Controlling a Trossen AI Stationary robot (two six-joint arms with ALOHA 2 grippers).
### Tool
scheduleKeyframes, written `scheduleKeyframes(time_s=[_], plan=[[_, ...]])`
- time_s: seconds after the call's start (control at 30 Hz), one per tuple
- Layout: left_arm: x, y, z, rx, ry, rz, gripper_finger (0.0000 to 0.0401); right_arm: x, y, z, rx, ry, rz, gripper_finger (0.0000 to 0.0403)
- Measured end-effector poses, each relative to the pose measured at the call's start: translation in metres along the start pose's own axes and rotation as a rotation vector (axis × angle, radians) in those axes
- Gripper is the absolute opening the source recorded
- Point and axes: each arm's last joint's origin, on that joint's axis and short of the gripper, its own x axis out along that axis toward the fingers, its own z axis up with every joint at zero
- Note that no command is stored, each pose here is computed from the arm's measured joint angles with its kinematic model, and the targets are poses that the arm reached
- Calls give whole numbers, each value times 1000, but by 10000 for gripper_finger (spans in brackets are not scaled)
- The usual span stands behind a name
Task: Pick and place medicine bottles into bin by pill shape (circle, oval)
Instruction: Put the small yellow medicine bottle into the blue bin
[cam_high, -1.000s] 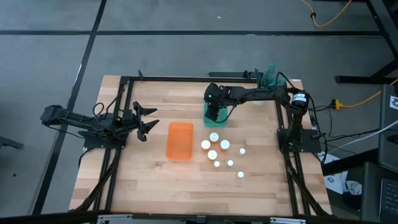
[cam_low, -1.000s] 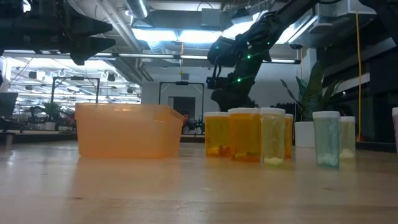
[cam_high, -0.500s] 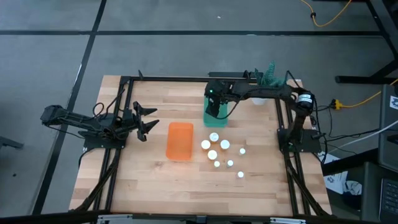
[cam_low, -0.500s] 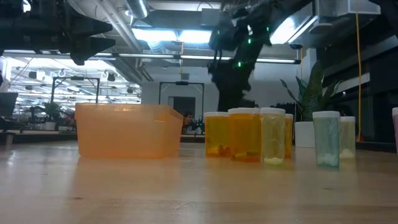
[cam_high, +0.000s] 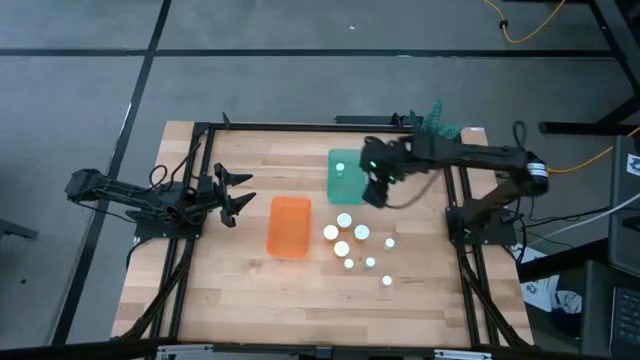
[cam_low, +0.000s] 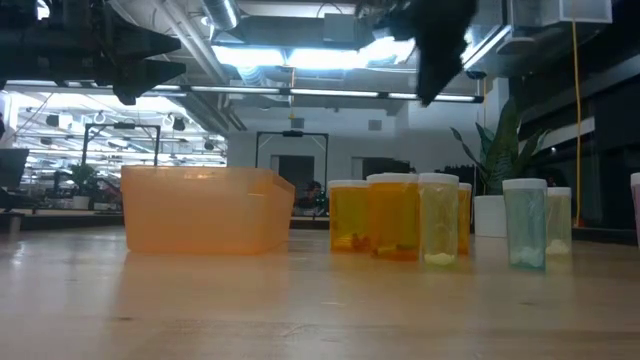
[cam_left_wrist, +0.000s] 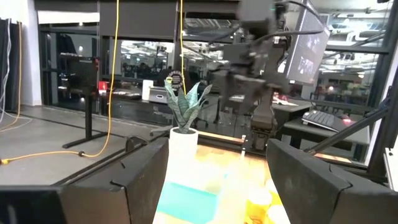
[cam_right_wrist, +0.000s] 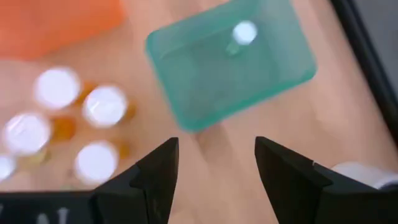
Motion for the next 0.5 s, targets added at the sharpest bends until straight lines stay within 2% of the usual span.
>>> scheduleKeyframes(time_s=[0.13,0.27,0.5], plan=[[0,0,0,1,2,0,263,-17,20,-33,-50,-14,50,212],[0,0,0,1,3,0,263,-15,39,-74,-110,37,80,212],[0,0,0,0,3,0,263,15,60,-146,8,197,63,212]])
